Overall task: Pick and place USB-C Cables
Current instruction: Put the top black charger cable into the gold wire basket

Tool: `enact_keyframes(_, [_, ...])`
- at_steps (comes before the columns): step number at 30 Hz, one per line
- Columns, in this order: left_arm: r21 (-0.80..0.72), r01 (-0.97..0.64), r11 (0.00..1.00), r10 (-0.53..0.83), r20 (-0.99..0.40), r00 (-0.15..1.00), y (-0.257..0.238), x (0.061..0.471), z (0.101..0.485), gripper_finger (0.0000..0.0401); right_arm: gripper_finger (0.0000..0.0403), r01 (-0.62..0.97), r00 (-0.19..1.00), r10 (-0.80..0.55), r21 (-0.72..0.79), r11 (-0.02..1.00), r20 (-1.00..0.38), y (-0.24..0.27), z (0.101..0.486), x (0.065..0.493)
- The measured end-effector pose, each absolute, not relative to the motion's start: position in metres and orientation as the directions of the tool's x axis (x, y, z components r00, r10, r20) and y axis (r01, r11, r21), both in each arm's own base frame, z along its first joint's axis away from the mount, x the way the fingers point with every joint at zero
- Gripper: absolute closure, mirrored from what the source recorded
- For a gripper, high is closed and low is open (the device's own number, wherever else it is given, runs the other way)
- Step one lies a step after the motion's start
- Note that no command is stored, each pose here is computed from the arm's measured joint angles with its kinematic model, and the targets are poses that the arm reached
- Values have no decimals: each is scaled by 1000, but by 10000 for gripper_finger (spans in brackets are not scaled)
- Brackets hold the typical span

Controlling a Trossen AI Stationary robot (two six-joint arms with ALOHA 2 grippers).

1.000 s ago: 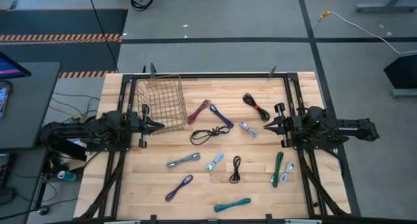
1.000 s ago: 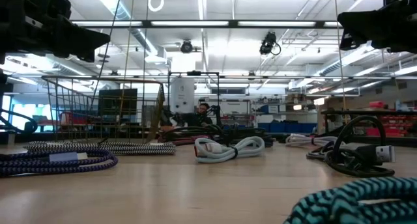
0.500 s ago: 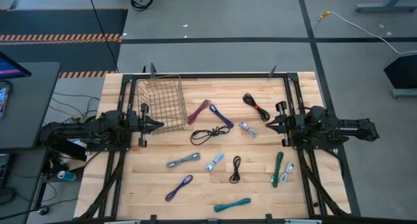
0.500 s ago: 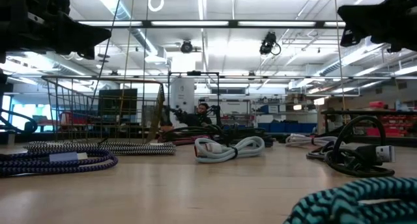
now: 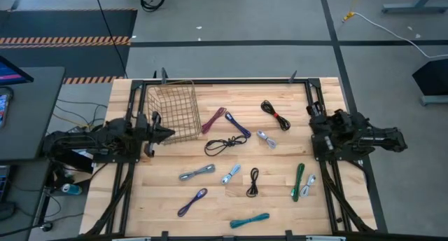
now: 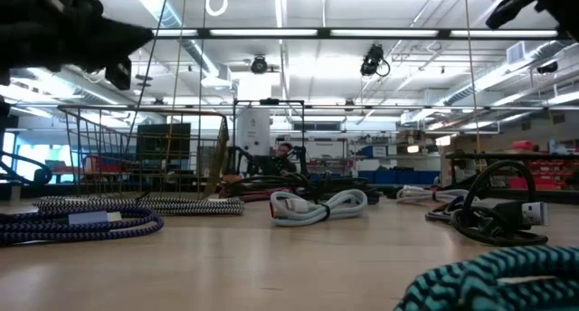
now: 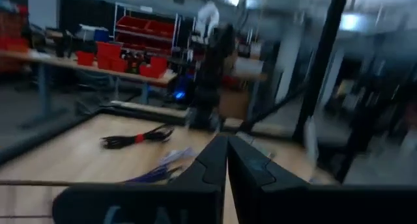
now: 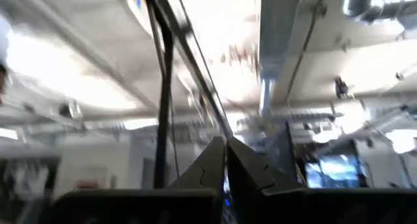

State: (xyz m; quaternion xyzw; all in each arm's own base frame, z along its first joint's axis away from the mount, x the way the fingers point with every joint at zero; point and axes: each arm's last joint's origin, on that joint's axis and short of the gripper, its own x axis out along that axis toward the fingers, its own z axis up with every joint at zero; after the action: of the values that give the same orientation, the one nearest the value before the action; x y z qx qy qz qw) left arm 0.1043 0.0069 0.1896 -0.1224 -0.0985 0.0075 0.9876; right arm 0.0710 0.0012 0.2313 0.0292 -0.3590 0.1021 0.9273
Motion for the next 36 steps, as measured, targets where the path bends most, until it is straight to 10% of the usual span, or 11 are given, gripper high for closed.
enact_keyframes(16, [-359, 159, 920, 77, 561, 824, 7, 89, 225, 381, 378, -185, 664, -24, 196, 963, 747, -4, 237, 65])
enact_keyframes(36, [-357, 188, 915, 71, 601, 796, 7, 87, 229, 381, 378, -258, 660, -22, 253, 932, 751, -4, 238, 65])
